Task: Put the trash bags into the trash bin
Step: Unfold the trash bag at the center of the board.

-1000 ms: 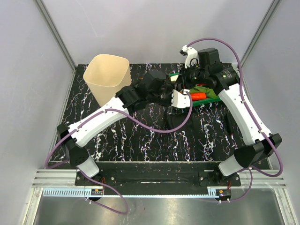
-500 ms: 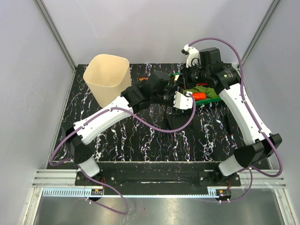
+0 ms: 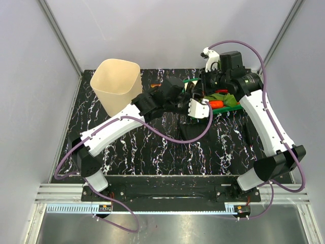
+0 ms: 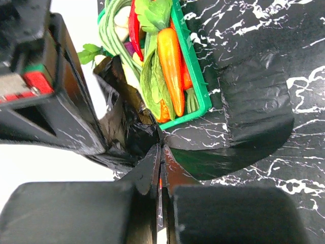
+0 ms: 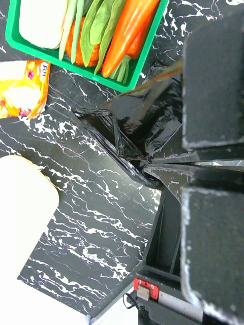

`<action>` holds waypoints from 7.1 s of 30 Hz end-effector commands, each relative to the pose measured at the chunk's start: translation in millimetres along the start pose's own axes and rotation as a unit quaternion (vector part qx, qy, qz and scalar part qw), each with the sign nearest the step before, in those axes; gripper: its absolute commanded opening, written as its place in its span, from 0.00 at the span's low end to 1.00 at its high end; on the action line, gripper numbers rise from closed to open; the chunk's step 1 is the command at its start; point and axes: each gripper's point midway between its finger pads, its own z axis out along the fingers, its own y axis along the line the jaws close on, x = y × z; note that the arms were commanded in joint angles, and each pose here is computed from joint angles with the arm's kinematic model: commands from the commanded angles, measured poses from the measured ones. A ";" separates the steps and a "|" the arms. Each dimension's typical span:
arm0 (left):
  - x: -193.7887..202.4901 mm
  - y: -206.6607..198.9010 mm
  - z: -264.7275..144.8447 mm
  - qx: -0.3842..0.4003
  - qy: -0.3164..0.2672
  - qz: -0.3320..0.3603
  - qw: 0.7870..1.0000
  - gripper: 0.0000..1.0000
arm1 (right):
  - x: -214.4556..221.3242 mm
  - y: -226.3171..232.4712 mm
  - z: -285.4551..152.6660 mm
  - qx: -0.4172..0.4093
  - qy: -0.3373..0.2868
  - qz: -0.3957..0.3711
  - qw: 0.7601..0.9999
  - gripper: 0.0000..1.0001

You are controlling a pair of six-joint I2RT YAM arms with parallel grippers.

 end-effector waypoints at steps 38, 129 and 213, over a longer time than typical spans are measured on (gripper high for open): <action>76.8 -39.6 -156.9 0.058 0.089 -0.002 0.994 0.00 | -18.3 -100.5 -90.0 0.291 -0.049 -0.138 0.945 0.00; -32.6 59.9 -48.4 -0.089 -0.132 -0.401 0.902 0.00 | 12.2 -10.9 -70.6 0.046 -0.036 -0.091 0.994 0.51; 0.5 53.8 5.1 -0.013 -0.141 -0.489 0.861 0.00 | -6.1 -8.3 -96.7 0.087 -0.091 -0.055 0.990 0.00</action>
